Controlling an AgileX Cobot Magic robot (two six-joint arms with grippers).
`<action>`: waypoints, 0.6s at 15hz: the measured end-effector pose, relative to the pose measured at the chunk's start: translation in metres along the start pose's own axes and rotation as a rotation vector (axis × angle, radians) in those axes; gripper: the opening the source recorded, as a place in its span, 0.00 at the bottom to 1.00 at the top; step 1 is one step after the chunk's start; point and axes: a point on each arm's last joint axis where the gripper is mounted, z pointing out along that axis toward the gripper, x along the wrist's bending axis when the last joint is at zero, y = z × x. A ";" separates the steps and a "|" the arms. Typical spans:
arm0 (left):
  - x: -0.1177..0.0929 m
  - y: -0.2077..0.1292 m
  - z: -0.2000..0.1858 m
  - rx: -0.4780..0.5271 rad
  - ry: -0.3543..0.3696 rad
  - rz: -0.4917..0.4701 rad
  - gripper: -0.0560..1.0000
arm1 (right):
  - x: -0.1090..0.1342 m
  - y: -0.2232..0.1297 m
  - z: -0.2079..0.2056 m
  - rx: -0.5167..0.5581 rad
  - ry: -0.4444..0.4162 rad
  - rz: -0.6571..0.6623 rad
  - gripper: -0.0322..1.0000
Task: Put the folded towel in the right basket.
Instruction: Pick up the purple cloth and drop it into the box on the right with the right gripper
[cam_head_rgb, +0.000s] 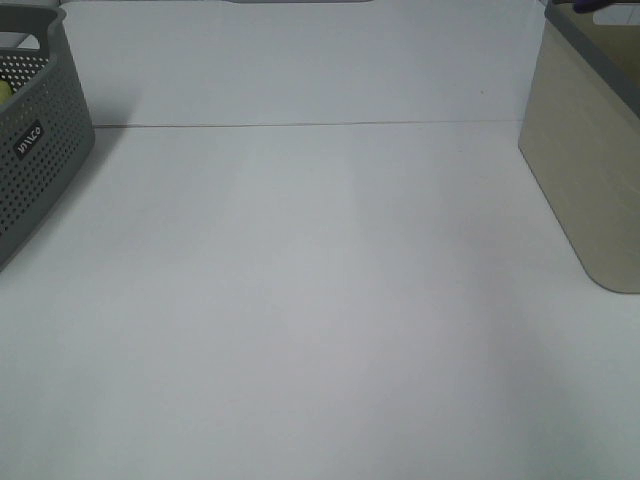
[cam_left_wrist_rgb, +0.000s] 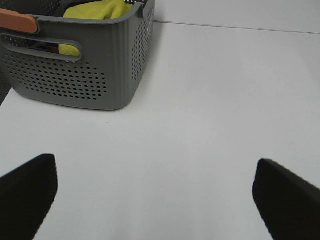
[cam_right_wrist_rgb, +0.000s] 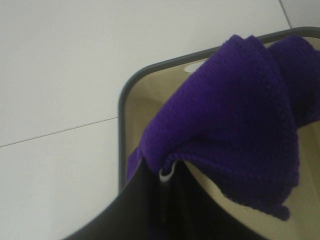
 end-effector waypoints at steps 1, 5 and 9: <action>0.000 0.000 0.000 0.000 0.000 0.000 0.99 | -0.006 0.000 0.003 0.005 -0.009 0.009 0.11; 0.000 0.000 0.000 0.000 0.000 0.000 0.99 | -0.032 -0.015 0.048 0.110 -0.092 0.012 0.11; 0.000 0.000 0.000 0.000 0.000 0.000 0.99 | -0.050 -0.027 0.081 0.179 -0.154 0.005 0.11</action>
